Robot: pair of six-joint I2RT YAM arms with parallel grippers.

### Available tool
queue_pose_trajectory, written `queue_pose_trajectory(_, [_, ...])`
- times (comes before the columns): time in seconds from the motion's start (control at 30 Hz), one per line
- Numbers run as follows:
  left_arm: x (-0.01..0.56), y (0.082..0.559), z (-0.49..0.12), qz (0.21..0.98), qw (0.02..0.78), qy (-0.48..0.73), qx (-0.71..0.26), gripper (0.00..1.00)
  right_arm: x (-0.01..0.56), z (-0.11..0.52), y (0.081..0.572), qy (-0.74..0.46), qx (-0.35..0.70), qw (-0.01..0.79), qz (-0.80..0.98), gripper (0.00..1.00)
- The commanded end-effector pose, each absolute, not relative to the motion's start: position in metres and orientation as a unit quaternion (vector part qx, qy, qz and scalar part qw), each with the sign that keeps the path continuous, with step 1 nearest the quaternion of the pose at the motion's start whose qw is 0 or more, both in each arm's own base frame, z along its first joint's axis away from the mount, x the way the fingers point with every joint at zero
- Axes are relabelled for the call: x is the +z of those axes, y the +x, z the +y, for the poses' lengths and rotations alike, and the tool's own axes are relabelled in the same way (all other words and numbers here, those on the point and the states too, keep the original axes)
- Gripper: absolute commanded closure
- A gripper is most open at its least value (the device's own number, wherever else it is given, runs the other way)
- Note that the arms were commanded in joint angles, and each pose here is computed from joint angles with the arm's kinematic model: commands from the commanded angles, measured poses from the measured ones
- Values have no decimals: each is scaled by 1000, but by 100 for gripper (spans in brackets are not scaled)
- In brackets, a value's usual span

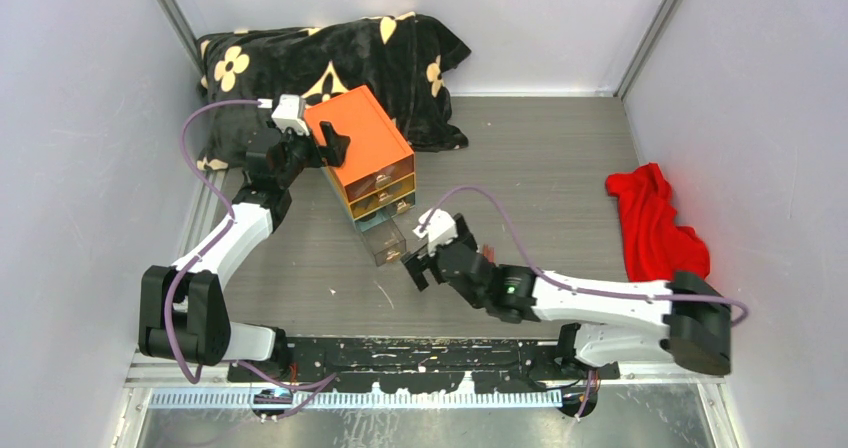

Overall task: Organize the makeup
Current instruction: Pick up the lipstick at the center of the board.

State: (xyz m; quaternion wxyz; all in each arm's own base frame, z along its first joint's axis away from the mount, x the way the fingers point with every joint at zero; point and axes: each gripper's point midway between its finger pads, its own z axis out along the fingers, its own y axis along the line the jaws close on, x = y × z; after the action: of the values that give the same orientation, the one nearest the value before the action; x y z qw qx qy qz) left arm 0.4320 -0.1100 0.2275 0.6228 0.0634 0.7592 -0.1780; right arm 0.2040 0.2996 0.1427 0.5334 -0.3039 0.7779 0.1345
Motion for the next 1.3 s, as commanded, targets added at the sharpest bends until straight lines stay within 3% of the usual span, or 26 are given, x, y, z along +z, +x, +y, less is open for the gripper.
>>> queue_pose_trajectory(0.0, [144,399,-128,838,498,111,-195,0,184,255,212,-207,114,583,777,0])
queue_pose_trajectory(0.23, [150,398,-127,839,496,115,-190,0,183,211,213,-155,59,582,796,3])
queue_pose_trajectory(0.57, [148,398,-129,841,492,112,-197,0,134,163,191,-30,-70,426,901,10])
queue_pose_trajectory(0.9, [148,398,-134,837,492,111,-212,0,98,132,195,70,-2,348,935,20])
queue_pose_trajectory(1.03, [147,398,-134,837,491,111,-214,0,77,134,200,73,2,322,944,25])
queue_pose_trajectory(1.27, [146,396,-134,839,489,111,-213,0,58,150,209,53,2,306,950,27])
